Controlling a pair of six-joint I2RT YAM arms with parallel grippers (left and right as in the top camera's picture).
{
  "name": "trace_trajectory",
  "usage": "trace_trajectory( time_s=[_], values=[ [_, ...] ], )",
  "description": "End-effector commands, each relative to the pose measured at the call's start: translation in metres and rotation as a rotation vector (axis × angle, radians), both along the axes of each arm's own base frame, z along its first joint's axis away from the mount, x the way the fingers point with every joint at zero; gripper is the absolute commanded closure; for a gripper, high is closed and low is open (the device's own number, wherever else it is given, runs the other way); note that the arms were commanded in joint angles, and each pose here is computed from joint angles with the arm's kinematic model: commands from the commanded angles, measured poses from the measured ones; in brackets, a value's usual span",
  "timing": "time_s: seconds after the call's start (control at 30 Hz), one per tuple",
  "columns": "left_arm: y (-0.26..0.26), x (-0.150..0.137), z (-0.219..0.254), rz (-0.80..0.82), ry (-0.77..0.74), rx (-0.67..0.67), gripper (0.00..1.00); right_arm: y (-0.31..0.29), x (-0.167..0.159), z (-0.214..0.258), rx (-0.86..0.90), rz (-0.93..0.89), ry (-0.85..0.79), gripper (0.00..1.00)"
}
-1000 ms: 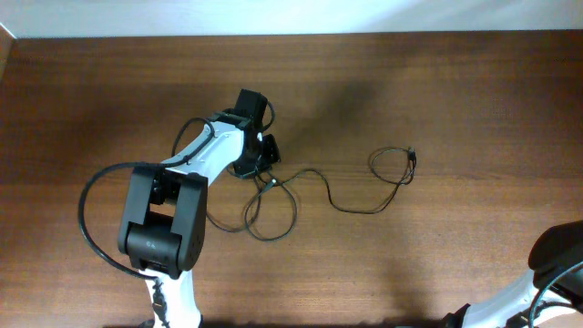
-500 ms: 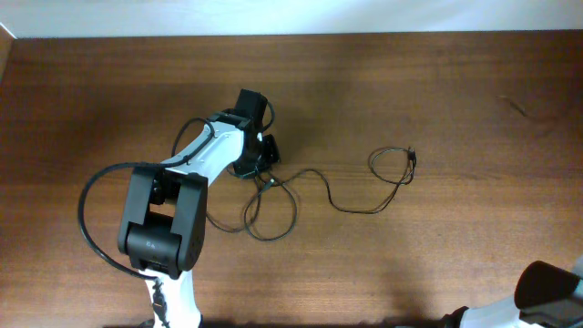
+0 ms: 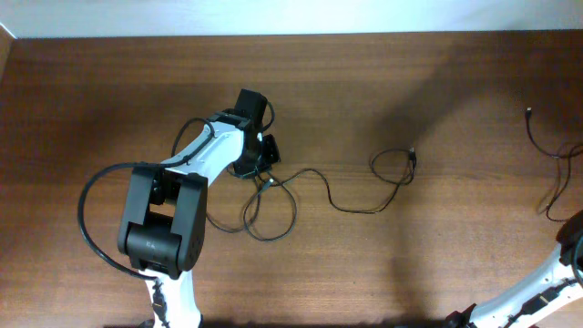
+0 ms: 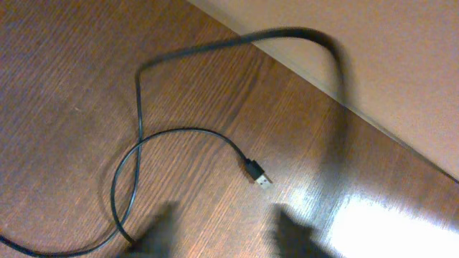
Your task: Untangle cables
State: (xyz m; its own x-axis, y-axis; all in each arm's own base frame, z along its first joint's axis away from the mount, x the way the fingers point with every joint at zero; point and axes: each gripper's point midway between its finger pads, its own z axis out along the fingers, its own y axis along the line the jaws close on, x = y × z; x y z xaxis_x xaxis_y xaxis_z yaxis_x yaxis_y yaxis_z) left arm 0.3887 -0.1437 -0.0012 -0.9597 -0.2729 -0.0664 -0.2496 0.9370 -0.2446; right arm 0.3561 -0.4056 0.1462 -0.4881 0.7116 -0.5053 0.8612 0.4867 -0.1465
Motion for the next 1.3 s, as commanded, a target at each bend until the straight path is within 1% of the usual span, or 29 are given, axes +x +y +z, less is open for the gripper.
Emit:
trace_trajectory(
  time_s=[0.0,0.1,0.13,0.17,0.2,0.27,0.33,0.37,0.4,0.47,0.5,0.53,0.57,0.6,0.67,0.7,0.73,0.77,0.8,0.9,1.0,1.03,1.1,1.13,1.17,1.27],
  values=[
    [0.017,-0.014,-0.023,-0.006,0.047,0.085,1.00,0.012,0.008,0.027,0.005,0.001,-0.088,0.01],
    [0.017,-0.014,-0.023,-0.005,0.047,0.085,1.00,0.030,0.013,0.077,-0.042,0.013,-0.170,0.02],
    [0.017,-0.014,-0.023,-0.006,0.047,0.085,0.98,0.037,0.014,0.097,-0.066,0.026,-0.199,0.02],
    [0.017,-0.014,-0.023,-0.006,0.047,0.085,0.88,0.043,0.014,0.112,-0.086,0.037,-0.222,0.02],
    [0.017,-0.014,-0.023,-0.006,0.047,0.085,0.83,0.056,0.013,0.140,-0.123,0.056,-0.262,0.02],
    [0.017,-0.014,-0.023,-0.006,0.047,0.085,0.83,0.072,0.004,0.176,-0.179,0.055,-0.304,0.02],
    [0.017,-0.014,-0.023,-0.006,0.047,0.085,0.82,0.078,-0.016,0.194,-0.194,-0.031,-0.334,0.01],
    [0.017,-0.014,-0.023,-0.006,0.047,0.085,0.78,0.087,-0.025,0.195,-0.163,-0.058,-0.342,0.01],
    [0.017,-0.014,-0.023,-0.006,0.047,0.085,0.73,0.097,-0.027,0.191,-0.115,-0.040,-0.337,0.01],
    [0.017,-0.014,-0.023,-0.005,0.047,0.085,0.57,0.140,-0.020,0.167,0.107,0.068,-0.331,0.02],
    [0.017,-0.014,-0.023,-0.006,0.046,0.085,0.44,0.161,-0.016,0.158,0.202,0.121,-0.323,0.02],
    [0.017,-0.014,-0.023,-0.007,0.046,0.085,0.29,0.180,-0.014,0.150,0.289,0.156,-0.317,0.02],
    [0.018,-0.013,-0.022,-0.014,0.042,0.085,0.01,0.203,-0.013,0.143,0.373,0.203,-0.298,0.02],
    [0.020,-0.009,-0.020,-0.028,0.033,0.083,0.01,0.221,-0.012,0.138,0.418,0.271,-0.270,0.01],
    [0.021,0.002,0.000,-0.076,0.011,0.028,0.01,0.261,-0.011,0.131,0.479,0.358,-0.194,0.01],
    [0.025,0.010,0.019,-0.089,-0.011,0.002,0.01,0.286,-0.007,0.129,0.502,0.414,-0.161,0.01],
    [0.029,0.015,0.031,-0.088,-0.026,0.002,0.01,0.306,-0.006,0.127,0.528,0.430,-0.138,0.01],
    [0.036,0.023,0.054,-0.092,-0.062,0.002,0.01,0.323,-0.005,0.126,0.548,0.442,-0.120,0.01],
    [0.044,0.032,0.082,-0.090,-0.115,0.001,0.01,0.354,-0.001,0.125,0.579,0.459,-0.101,0.01],
    [0.061,0.046,0.143,-0.050,-0.260,-0.009,0.01,0.406,-0.001,0.115,0.650,0.452,-0.058,0.01],
    [0.079,0.047,0.194,-0.006,-0.384,-0.012,0.01,0.460,-0.015,0.092,0.710,0.552,0.062,0.01],
    [0.089,0.044,0.213,0.015,-0.430,-0.010,0.01,0.482,-0.027,0.075,0.724,0.543,0.136,0.01],
    [0.099,0.039,0.234,0.038,-0.481,-0.007,0.01,0.507,-0.041,0.043,0.716,0.468,0.216,0.01],
    [0.103,0.036,0.243,0.047,-0.501,-0.006,0.01,0.520,-0.054,0.019,0.709,0.343,0.261,0.01],
    [0.105,0.035,0.246,0.051,-0.508,-0.005,0.01,0.532,-0.065,-0.003,0.709,0.247,0.287,0.01],
    [0.105,0.030,0.244,0.051,-0.488,-0.004,0.01,0.555,-0.086,-0.051,0.699,0.104,0.307,0.01]
  ],
)
